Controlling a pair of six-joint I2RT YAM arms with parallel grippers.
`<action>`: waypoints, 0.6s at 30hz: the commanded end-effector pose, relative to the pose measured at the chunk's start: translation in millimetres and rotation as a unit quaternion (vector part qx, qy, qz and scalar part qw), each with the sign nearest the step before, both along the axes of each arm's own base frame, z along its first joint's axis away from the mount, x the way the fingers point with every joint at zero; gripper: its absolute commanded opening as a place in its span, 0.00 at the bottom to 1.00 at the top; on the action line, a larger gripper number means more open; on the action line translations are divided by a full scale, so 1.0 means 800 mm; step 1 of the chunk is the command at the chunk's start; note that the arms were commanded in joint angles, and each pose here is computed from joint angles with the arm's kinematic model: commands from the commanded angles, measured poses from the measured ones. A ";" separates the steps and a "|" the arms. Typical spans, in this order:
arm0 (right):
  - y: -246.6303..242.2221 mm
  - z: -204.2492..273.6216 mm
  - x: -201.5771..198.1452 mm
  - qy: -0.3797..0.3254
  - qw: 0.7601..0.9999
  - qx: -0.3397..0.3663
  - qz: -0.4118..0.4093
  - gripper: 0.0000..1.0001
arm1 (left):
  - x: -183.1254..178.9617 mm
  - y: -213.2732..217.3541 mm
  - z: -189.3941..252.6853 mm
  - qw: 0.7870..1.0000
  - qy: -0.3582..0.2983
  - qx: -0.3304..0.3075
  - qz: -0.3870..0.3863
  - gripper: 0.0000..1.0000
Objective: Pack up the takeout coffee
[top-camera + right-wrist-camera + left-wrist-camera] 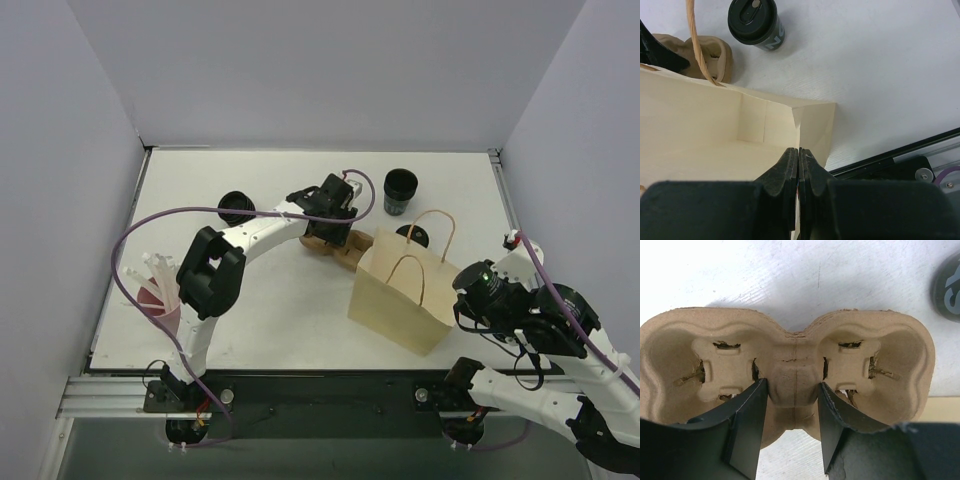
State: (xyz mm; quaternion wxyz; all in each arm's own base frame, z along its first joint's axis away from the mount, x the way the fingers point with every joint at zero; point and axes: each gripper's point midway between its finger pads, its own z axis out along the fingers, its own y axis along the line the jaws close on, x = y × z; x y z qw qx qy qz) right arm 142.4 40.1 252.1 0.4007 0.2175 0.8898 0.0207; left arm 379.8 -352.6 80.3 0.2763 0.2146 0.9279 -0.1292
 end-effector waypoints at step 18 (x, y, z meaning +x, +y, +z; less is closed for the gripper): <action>-0.040 -0.016 -0.028 0.046 0.996 -0.070 -0.002 0.01 | 0.017 0.000 0.058 0.998 -0.035 -0.042 0.003 0.43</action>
